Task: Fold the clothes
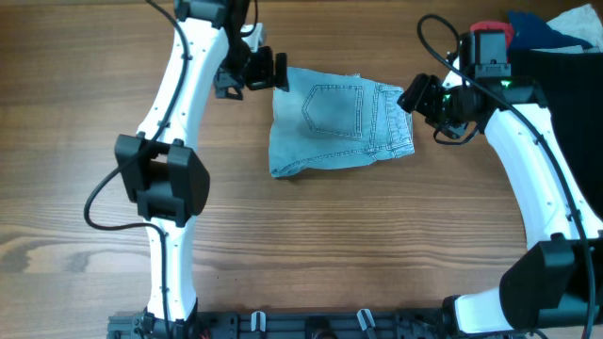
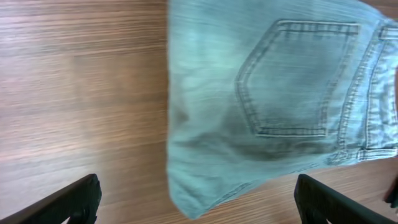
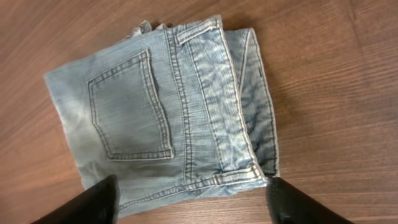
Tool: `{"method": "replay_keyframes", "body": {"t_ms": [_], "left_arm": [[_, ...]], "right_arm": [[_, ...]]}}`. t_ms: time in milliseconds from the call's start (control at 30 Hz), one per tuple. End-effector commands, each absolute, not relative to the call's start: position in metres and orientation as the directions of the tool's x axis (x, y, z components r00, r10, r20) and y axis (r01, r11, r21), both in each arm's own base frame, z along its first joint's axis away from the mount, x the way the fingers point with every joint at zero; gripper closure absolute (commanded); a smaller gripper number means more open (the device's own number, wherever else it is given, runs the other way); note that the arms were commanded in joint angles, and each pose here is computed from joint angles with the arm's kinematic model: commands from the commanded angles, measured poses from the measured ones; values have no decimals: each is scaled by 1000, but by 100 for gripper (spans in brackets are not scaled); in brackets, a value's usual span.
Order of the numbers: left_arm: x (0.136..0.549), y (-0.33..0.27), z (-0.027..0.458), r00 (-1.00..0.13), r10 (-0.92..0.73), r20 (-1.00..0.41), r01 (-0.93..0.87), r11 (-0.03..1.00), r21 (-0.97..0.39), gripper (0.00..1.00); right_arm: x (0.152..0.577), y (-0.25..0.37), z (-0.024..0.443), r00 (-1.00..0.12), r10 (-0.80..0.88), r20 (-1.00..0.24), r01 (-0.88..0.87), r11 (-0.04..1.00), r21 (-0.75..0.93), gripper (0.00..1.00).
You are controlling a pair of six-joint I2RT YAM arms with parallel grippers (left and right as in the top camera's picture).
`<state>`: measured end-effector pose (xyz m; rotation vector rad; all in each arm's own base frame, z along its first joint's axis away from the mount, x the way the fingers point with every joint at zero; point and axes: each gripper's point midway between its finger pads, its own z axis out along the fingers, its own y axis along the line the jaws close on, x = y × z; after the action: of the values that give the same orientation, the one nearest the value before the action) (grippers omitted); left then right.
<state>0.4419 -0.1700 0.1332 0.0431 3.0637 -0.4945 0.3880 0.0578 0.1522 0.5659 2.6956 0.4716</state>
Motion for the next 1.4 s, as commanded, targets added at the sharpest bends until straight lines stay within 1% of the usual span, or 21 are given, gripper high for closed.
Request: {"method": "replay_keyframes", "body": {"t_ms": [0,33,67,100,133,200,300,400,467,533,600,667,767,800,833,900,1067,1133,1233,1300,1367], "left_arm": [[430,-226,127,-991,127,-29,127,896,-426,25],[425,-241,120,-987,160,-27,156,892,-425,60],[419,-253,114,-982,186,-17,175,889,-424,80],[413,-263,107,-979,205,0,186,888,-420,96],[404,-274,97,-973,231,26,200,887,-415,96],[391,-288,74,-965,249,88,194,894,-404,96],[375,-298,57,-950,270,159,184,890,-417,96],[358,-300,32,-928,288,238,179,902,-393,96],[348,-294,13,-911,303,280,185,907,-379,96],[337,-277,-9,-895,272,353,143,926,-351,96],[327,-265,-13,-877,248,411,112,938,-329,96],[323,-262,-8,-870,242,430,103,941,-321,96],[329,-263,13,-889,250,384,116,934,-339,96],[331,-264,21,-896,253,365,122,930,-346,96],[334,-265,33,-907,258,332,134,926,-353,96],[341,-263,49,-924,260,281,152,923,-354,96],[345,-262,53,-931,258,257,158,922,-354,96],[346,-261,53,-932,257,254,160,924,-348,96],[350,-252,49,-936,254,243,177,939,-296,96],[353,-254,48,-940,256,227,183,937,-299,96],[359,-257,47,-945,259,200,191,933,-306,96]], "right_arm": [[390,56,146,-867,423,-265,318,877,360,7],[391,56,145,-867,424,-264,319,877,360,6],[391,56,144,-866,425,-263,321,876,360,22],[392,55,145,-864,428,-266,322,875,362,43],[394,51,146,-858,436,-272,327,872,365,62],[398,36,147,-833,481,-275,367,851,376,95],[396,30,145,-836,478,-268,370,853,367,95],[393,30,140,-842,473,-259,370,856,362,95],[392,30,138,-850,457,-262,356,866,352,94],[391,29,137,-849,459,-261,361,865,348,94],[391,30,137,-850,461,-256,362,863,351,94],[390,36,132,-862,453,-228,353,859,371,95],[388,63,112,-897,415,-152,318,844,432,96],[389,75,106,-912,388,-133,289,839,461,96],[391,92,101,-939,319,-132,214,838,501,96],[389,114,86,-961,264,-89,178,828,532,96],[377,124,33,-973,228,40,218,848,483,96],[369,115,8,-967,239,94,256,871,420,96],[355,104,-19,-954,250,163,292,897,332,96],[354,101,-21,-954,253,164,293,904,312,96],[362,102,-9,-958,256,130,285,901,327,96]]}}
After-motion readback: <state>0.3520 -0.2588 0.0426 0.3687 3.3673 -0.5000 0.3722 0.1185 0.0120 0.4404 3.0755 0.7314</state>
